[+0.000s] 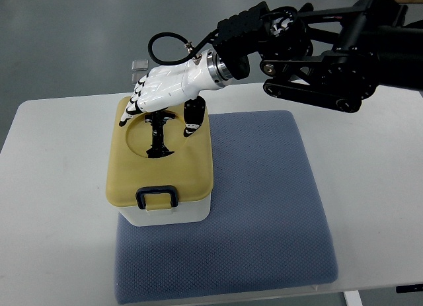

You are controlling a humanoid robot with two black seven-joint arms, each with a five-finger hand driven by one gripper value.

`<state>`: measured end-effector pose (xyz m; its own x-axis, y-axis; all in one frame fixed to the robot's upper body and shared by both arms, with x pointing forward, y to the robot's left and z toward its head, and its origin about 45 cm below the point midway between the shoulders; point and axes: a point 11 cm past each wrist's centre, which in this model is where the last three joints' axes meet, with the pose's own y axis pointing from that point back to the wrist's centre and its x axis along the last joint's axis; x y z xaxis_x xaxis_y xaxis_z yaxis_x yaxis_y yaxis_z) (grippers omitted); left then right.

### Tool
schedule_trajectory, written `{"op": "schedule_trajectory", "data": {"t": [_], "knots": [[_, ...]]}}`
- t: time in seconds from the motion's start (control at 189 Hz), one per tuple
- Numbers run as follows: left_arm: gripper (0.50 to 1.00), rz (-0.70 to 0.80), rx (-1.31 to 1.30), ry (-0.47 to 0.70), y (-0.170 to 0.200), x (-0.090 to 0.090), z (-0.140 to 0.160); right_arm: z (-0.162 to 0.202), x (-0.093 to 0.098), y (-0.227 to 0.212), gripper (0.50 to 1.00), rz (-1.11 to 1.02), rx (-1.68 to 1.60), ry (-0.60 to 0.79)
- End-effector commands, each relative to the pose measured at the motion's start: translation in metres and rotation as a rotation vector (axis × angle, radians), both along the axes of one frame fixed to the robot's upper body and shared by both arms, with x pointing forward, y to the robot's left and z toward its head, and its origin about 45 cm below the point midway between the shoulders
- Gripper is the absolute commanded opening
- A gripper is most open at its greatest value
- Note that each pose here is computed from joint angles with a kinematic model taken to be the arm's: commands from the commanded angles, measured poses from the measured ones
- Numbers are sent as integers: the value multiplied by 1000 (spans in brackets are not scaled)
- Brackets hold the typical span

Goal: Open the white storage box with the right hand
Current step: 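Lower the right hand and close its fingers around the black lid handle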

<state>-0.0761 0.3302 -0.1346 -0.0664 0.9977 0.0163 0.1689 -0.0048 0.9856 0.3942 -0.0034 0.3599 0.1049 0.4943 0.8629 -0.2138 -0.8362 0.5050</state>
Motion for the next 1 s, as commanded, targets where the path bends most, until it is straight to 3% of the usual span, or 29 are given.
{"op": "schedule_trajectory", "data": {"t": [0.0, 0.212, 0.397, 0.476, 0.54, 0.619, 0.82, 0.995], "knots": [[1000, 0, 0, 0, 0, 0, 0, -2, 0, 4, 932, 6, 9, -4], [1000, 0, 0, 0, 0, 0, 0, -6, 4, 2, 926, -12, 13, 2], [1000, 0, 0, 0, 0, 0, 0, -7, 8, 0, 883, -21, 35, -10], [1000, 0, 0, 0, 0, 0, 0, -10, 8, 0, 830, -24, 36, -5], [1000, 0, 0, 0, 0, 0, 0, -13, 7, 3, 817, -21, 37, -1], [1000, 1, 0, 0, 0, 0, 0, -15, 8, 4, 752, -24, 37, 2], [1000, 0, 0, 0, 0, 0, 0, -13, 9, 3, 505, -24, 55, -10], [1000, 0, 0, 0, 0, 0, 0, -8, 9, 6, 500, -13, 97, -35]]}}
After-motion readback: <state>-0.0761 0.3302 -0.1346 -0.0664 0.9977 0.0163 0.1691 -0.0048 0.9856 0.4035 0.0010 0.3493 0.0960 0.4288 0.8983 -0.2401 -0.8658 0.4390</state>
